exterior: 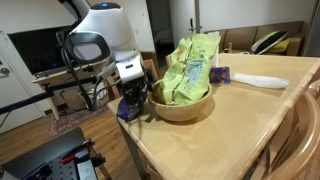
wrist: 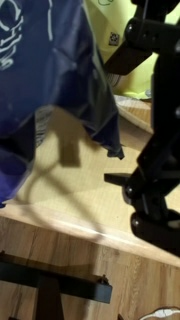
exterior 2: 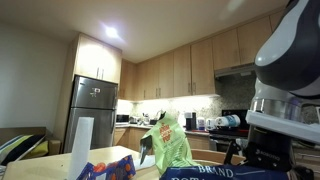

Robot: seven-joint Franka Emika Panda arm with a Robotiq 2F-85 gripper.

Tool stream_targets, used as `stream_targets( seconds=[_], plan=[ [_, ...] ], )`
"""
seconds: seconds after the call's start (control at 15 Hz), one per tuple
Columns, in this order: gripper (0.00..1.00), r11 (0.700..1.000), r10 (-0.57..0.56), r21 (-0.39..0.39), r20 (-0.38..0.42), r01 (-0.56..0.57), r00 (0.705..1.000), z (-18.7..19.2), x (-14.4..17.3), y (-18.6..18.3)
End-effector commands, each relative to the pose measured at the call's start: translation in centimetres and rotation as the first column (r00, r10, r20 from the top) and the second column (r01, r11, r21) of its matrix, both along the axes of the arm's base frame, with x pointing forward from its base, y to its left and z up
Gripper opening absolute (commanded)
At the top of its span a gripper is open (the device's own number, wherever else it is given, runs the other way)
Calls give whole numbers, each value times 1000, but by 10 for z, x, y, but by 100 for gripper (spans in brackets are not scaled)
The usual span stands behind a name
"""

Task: Move the blue packet of chips to the right

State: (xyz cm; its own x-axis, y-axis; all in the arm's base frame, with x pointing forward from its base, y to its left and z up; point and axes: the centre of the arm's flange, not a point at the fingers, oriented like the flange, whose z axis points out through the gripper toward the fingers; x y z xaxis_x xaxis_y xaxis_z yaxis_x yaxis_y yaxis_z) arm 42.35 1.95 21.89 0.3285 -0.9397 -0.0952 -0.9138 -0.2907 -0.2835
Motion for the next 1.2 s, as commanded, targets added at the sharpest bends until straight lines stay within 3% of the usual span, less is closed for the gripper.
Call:
stream_targets(
  seconds=[0.0, 0.53, 0.6, 0.73, 1.13],
  plan=[
    [100, 998, -7, 59, -37, 9, 999, 10, -5, 8],
    [100, 993, 3, 120, -28, 0, 1000, 21, -10, 16],
    [75, 993, 3, 118, -22, 0, 1000, 21, -9, 16],
    [66, 993, 10, 114, -12, -9, 1000, 22, -9, 17],
    [18, 993, 11, 113, 9, -12, 1000, 23, -11, 19]
  ],
)
